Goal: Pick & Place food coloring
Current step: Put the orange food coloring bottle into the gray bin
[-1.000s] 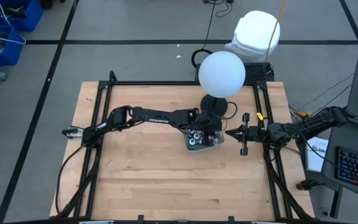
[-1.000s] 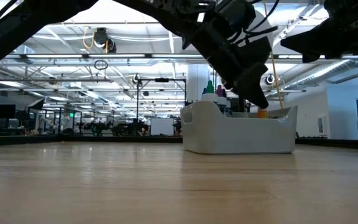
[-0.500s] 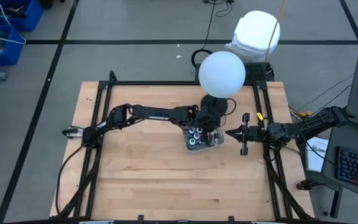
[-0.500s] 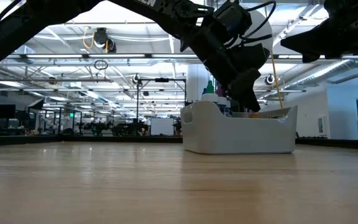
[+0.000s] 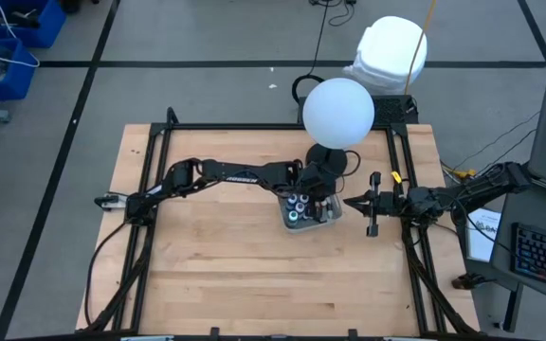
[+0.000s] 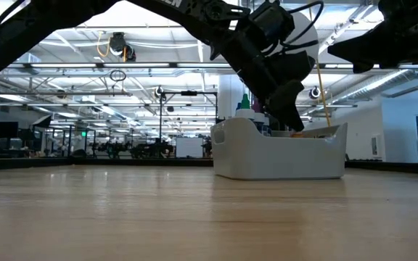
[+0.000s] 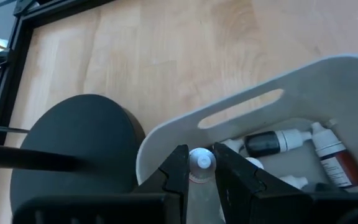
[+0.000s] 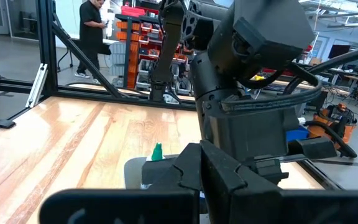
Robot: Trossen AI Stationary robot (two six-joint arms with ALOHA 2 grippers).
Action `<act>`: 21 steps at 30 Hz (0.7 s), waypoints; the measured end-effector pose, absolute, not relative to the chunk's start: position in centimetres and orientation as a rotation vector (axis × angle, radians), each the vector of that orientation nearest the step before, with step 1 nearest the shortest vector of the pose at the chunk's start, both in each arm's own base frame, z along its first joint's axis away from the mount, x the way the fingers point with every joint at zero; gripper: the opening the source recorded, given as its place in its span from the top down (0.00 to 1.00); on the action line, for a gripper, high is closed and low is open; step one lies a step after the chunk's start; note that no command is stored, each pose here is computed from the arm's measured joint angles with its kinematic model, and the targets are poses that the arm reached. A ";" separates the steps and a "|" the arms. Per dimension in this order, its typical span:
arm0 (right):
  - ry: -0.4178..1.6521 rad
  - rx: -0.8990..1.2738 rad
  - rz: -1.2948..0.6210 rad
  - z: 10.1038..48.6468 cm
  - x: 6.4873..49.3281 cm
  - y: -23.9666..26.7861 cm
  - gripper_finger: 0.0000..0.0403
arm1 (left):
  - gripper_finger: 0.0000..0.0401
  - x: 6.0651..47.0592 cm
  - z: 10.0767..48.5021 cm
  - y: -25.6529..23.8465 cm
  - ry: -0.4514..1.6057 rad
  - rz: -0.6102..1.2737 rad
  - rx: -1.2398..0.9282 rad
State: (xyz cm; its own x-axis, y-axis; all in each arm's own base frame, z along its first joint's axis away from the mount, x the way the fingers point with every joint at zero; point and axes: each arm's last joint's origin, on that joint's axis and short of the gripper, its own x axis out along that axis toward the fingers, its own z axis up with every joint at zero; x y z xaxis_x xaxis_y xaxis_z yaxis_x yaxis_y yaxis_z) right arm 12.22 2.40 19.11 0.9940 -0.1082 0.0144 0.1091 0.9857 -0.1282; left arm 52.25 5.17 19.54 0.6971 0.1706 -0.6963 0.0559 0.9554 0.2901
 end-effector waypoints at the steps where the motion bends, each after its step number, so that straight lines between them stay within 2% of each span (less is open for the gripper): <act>1: -0.007 -0.129 -0.109 19.1 12.2 2.4 1.00 | 0.84 52.2 19.5 5.2 0.801 0.066 0.300; 17: -0.007 -0.129 -0.110 19.1 12.2 2.4 1.00 | 0.84 52.0 19.4 6.1 0.816 0.091 0.260; 21: -0.007 -0.129 -0.110 19.1 12.2 2.4 1.00 | 0.81 52.0 19.4 6.1 0.816 0.092 0.257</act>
State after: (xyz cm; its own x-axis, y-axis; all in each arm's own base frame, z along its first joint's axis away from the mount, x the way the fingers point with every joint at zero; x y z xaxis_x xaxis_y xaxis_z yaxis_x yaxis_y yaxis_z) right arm 12.23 2.40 19.10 0.9940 -0.1085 0.0142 0.1095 0.9857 -0.1283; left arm 52.04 6.11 19.43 0.6830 0.1797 -0.7080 0.0174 0.9650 0.2617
